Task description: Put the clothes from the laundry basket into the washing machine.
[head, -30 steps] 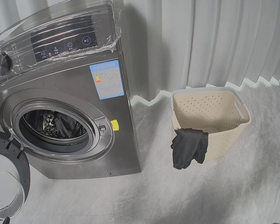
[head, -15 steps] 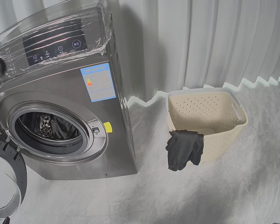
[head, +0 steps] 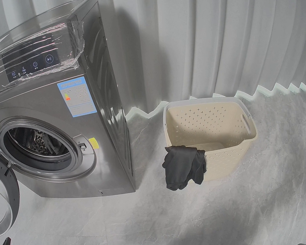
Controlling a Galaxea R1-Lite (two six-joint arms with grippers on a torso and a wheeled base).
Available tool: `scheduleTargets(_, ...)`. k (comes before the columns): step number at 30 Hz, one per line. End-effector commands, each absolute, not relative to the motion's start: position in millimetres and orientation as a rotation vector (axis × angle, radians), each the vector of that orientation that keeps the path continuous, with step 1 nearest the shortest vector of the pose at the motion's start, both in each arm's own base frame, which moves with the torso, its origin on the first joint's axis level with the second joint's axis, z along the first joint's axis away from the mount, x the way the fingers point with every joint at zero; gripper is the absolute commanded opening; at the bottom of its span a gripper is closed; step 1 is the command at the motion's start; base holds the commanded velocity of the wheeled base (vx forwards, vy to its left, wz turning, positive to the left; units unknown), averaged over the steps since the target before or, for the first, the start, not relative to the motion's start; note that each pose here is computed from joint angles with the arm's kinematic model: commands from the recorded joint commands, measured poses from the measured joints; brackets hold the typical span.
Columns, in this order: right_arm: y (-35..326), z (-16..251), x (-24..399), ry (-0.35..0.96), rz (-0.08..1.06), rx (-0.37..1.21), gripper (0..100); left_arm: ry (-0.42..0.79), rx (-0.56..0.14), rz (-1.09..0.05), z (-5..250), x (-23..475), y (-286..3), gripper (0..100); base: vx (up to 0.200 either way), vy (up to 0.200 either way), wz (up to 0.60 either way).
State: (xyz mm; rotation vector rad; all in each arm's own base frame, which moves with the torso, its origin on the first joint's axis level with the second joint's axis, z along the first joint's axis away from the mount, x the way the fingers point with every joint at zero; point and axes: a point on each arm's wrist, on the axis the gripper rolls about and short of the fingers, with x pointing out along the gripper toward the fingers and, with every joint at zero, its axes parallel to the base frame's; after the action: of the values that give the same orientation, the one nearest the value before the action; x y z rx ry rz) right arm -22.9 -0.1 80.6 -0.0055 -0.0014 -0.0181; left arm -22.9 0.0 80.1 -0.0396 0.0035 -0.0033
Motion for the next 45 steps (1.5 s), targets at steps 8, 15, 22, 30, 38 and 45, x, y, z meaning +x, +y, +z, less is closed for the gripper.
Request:
scheduleTargets(8, -0.1, 75.5, -22.8, 0.0, -0.018, -0.006, 100, 0.005, -0.04, -0.003, 75.3, -22.9, 0.0, 100, 0.0, -0.1, 0.0)
scheduleTargets(15, -0.1, 75.5, -22.8, 0.0, -0.018, -0.006, 100, 0.003, -0.037, -0.001, 75.4, -22.9, 0.0, 100, 0.0, -0.057, 0.0)
scheduleTargets(22, -0.1, 75.3, -22.8, 0.002, -0.018, -0.006, 100, 0.003, -0.037, -0.001, 75.7, -23.0, 0.0, 100, 0.0, 0.0, 0.0)
scheduleTargets(30, -0.1, 75.3, -22.8, 0.002, -0.018, -0.006, 100, 0.003, -0.038, -0.001, 75.7, -23.0, 0.0, 100, 0.15, 0.0, 0.0)
scheduleTargets(38, -0.1, 75.5, -22.8, 0.0, -0.018, -0.006, 100, 0.003, -0.038, -0.001, 75.7, -23.0, 0.0, 100, 0.0, 0.0, 0.0)
scheduleTargets(45, -0.1, 75.3, -22.8, 0.002, -0.018, -0.008, 100, 0.005, -0.038, -0.001, 75.3, -22.9, 0.0, 100, 0.143, 0.0, 0.0)
